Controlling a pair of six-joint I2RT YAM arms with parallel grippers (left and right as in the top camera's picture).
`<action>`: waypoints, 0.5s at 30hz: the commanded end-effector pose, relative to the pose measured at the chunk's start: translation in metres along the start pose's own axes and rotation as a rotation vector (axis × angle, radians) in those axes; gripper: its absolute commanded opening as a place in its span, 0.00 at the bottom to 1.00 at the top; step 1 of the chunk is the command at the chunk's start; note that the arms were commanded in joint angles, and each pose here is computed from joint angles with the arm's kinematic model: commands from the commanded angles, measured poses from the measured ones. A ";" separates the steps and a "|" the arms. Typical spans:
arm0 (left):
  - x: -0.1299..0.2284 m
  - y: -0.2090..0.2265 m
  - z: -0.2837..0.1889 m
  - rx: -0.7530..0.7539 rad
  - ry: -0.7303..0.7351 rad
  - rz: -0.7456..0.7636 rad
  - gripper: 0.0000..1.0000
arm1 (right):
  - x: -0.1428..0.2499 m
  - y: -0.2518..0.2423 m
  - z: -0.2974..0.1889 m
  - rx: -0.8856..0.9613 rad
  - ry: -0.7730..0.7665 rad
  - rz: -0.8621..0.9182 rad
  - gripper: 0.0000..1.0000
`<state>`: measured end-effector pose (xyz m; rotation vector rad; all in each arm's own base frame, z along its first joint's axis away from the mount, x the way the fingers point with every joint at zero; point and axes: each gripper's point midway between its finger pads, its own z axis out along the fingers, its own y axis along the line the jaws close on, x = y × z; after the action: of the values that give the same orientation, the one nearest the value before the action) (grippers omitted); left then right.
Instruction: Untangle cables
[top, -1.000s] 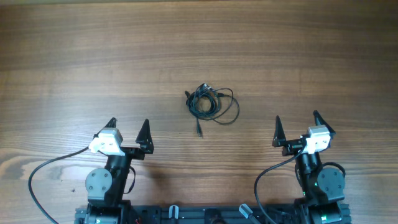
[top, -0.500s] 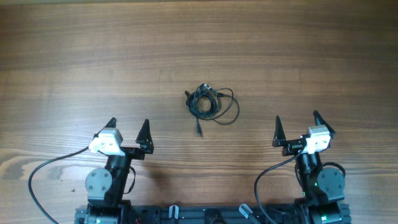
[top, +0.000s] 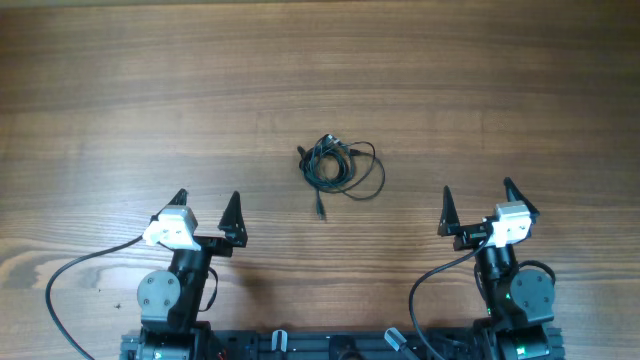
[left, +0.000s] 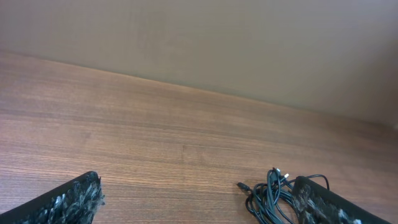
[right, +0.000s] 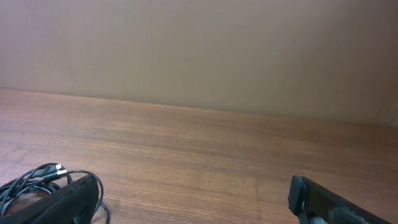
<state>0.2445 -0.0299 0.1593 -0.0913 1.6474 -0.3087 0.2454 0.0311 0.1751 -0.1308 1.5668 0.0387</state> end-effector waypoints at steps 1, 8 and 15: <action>0.001 0.004 0.000 -0.017 -0.001 0.022 1.00 | -0.003 0.001 -0.001 -0.011 -0.014 -0.017 1.00; 0.001 0.004 0.000 -0.017 -0.001 0.022 1.00 | -0.003 0.001 -0.001 -0.011 -0.014 -0.017 1.00; 0.001 0.005 0.000 -0.026 -0.003 0.015 1.00 | -0.003 0.001 -0.001 -0.011 -0.014 -0.017 1.00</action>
<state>0.2446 -0.0291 0.1593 -0.0948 1.6470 -0.3050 0.2454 0.0311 0.1751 -0.1308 1.5668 0.0387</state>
